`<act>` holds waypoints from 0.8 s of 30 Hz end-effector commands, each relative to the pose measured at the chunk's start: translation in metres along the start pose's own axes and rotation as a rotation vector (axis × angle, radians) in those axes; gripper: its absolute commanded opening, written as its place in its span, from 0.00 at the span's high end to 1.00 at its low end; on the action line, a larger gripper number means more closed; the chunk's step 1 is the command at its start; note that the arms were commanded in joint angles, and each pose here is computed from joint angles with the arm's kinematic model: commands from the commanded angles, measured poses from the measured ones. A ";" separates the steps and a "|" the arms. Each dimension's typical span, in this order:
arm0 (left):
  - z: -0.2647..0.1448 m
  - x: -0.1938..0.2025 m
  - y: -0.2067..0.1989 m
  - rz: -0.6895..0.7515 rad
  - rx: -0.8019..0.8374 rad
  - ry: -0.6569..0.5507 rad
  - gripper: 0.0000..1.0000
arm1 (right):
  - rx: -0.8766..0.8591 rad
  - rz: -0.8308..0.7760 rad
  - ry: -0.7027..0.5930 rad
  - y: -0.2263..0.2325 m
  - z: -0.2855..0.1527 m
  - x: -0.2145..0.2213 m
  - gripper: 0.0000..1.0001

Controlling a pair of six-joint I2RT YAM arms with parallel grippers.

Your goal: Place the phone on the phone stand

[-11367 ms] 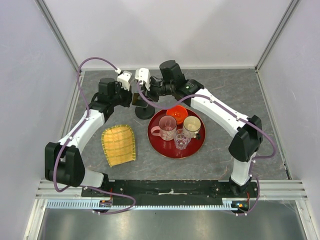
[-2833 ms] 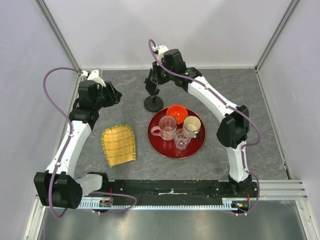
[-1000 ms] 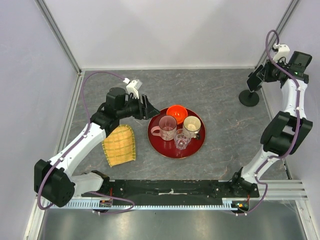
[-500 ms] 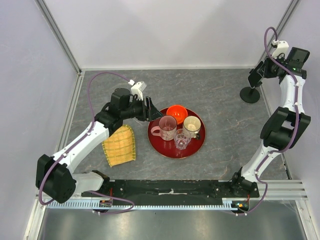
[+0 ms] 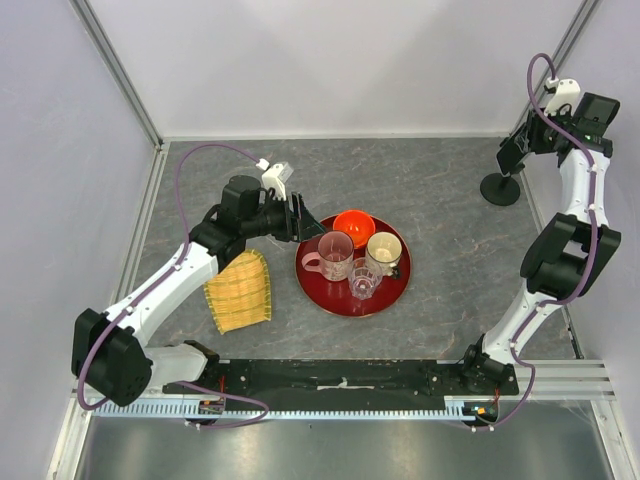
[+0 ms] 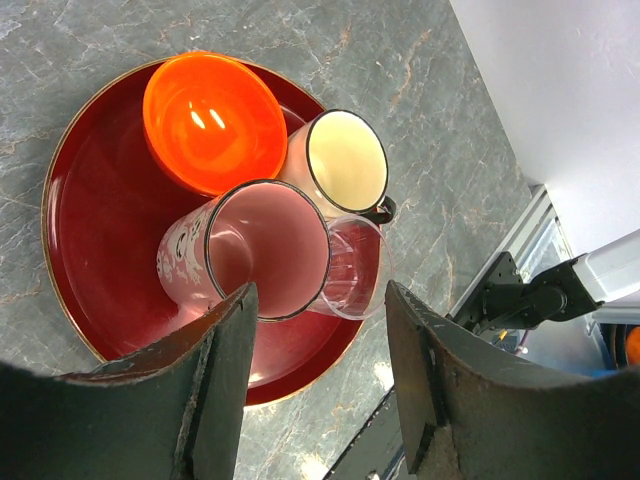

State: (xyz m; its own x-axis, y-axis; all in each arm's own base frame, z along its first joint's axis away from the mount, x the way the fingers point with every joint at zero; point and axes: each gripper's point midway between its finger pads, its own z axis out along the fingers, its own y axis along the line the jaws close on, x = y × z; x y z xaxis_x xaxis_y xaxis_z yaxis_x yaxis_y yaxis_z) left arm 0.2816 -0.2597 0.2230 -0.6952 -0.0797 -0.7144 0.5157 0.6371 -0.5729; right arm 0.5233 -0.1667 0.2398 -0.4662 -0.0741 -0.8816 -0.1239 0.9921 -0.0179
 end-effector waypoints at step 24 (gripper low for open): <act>-0.028 -0.045 0.007 0.180 -0.102 -0.184 0.38 | 0.889 0.057 -0.202 0.081 -0.186 -0.137 0.02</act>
State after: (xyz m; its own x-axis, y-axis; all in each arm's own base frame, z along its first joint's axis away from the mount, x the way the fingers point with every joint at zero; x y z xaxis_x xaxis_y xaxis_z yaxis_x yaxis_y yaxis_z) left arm 0.2959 -0.2415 0.2319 -0.6194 -0.0934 -0.7795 0.5162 0.6996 -0.4940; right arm 0.4631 -0.1199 0.4105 -0.3309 -0.0954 -0.9388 0.4664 0.8484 -0.2506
